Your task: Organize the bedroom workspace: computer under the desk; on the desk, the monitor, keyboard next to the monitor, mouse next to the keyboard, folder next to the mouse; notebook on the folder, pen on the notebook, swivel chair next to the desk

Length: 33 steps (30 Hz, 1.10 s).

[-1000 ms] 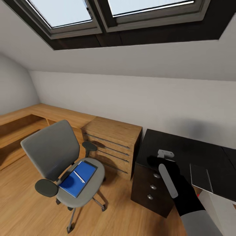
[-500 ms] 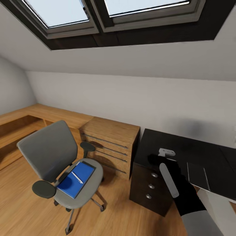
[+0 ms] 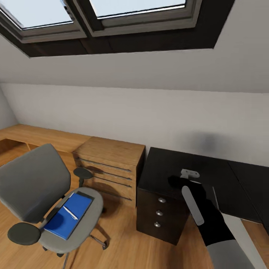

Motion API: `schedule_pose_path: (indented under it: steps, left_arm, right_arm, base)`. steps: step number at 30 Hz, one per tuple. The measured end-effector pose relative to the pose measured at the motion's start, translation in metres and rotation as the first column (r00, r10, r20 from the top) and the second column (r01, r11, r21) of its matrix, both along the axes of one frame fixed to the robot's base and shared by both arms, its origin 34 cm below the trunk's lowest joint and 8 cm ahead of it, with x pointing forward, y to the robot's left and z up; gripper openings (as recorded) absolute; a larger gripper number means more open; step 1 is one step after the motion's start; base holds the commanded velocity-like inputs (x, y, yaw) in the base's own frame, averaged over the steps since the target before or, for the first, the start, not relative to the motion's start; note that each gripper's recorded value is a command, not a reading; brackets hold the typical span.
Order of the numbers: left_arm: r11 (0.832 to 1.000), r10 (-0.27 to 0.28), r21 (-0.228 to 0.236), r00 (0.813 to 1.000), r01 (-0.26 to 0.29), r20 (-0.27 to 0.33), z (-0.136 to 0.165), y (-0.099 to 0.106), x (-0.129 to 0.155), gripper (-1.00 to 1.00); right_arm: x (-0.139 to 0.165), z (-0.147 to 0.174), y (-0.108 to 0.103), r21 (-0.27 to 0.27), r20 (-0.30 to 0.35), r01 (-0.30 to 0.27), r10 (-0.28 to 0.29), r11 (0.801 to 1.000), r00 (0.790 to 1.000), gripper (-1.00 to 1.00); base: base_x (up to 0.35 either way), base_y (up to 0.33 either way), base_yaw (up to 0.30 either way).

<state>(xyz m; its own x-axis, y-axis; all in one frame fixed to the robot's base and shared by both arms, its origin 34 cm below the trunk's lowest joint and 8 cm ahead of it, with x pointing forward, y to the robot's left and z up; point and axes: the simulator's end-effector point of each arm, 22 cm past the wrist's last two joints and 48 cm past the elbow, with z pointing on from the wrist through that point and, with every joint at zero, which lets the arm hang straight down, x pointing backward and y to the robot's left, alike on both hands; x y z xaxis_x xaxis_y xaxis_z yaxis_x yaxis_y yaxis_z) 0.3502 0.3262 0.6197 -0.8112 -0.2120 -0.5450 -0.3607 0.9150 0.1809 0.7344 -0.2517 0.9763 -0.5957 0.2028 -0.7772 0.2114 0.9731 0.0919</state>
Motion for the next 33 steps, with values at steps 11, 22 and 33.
schedule_pose_path:
  steps: [11,22,33]
  left_arm:
    - [1.000,-0.001,0.000,1.000,0.001,0.009,0.002,0.000,0.003,1.00]
    - [1.000,0.005,0.003,1.000,-0.005,0.010,0.003,0.001,0.003,1.00]
    - [1.000,0.005,0.002,1.000,-0.005,0.014,0.004,0.001,0.005,1.00]
  right_arm:
    - [0.001,0.004,-0.001,0.001,0.014,0.006,-0.006,1.000,1.000,-1.00]
    - [0.003,0.009,-0.002,0.004,0.036,0.015,-0.015,1.000,0.999,-1.00]
    - [0.004,0.010,-0.003,0.004,0.043,0.020,-0.020,1.000,0.999,-1.00]
  base:
    - [0.218,-0.230,-0.274]
    - [0.012,-0.013,-0.279]
    - [0.000,0.000,-0.280]
